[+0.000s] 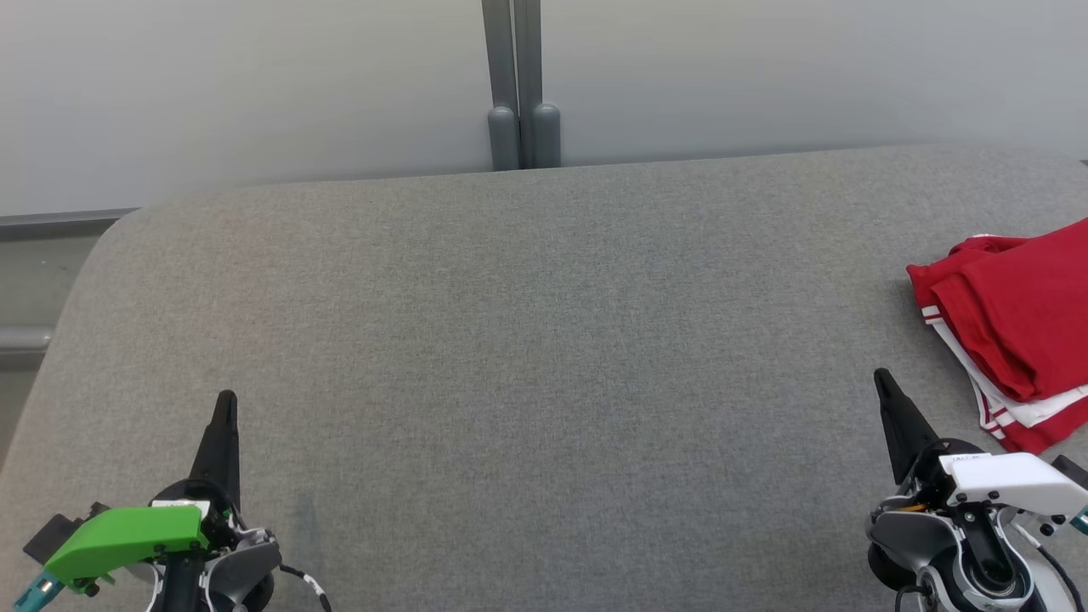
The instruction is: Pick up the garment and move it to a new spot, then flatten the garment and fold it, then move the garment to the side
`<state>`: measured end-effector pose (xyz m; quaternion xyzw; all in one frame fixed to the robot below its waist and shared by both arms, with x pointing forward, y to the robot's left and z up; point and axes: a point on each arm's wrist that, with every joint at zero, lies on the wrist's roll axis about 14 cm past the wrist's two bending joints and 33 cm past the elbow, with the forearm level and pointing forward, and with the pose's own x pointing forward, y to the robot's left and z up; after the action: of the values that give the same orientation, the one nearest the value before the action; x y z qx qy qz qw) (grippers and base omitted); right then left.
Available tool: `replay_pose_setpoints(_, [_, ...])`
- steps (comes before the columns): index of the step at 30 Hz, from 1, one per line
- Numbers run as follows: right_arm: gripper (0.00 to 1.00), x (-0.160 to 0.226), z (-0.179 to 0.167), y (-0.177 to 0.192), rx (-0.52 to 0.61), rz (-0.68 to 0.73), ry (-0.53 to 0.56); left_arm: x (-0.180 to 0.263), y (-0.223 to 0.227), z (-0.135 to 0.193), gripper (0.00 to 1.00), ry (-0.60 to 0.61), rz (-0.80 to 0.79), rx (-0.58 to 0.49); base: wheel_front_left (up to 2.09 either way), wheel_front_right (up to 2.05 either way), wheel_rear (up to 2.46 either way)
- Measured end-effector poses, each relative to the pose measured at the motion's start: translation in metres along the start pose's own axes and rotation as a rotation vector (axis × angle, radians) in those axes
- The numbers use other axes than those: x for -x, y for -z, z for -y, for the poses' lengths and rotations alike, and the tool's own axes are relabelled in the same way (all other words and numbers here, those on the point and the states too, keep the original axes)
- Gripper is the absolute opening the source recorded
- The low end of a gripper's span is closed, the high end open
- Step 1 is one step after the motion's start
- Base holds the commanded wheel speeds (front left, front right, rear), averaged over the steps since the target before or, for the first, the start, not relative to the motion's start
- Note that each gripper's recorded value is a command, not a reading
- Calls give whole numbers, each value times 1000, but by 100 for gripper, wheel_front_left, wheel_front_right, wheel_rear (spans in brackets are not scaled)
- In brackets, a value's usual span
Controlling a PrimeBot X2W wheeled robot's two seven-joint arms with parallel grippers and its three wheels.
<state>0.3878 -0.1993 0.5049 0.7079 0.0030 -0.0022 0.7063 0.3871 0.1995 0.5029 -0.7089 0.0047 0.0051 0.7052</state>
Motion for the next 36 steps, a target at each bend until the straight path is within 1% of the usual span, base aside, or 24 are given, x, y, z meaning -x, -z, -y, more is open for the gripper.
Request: replay_pose_setpoints(36, [0,0,0,0,0,0,-1,0,0,1,0,2,0,1,0,0,0])
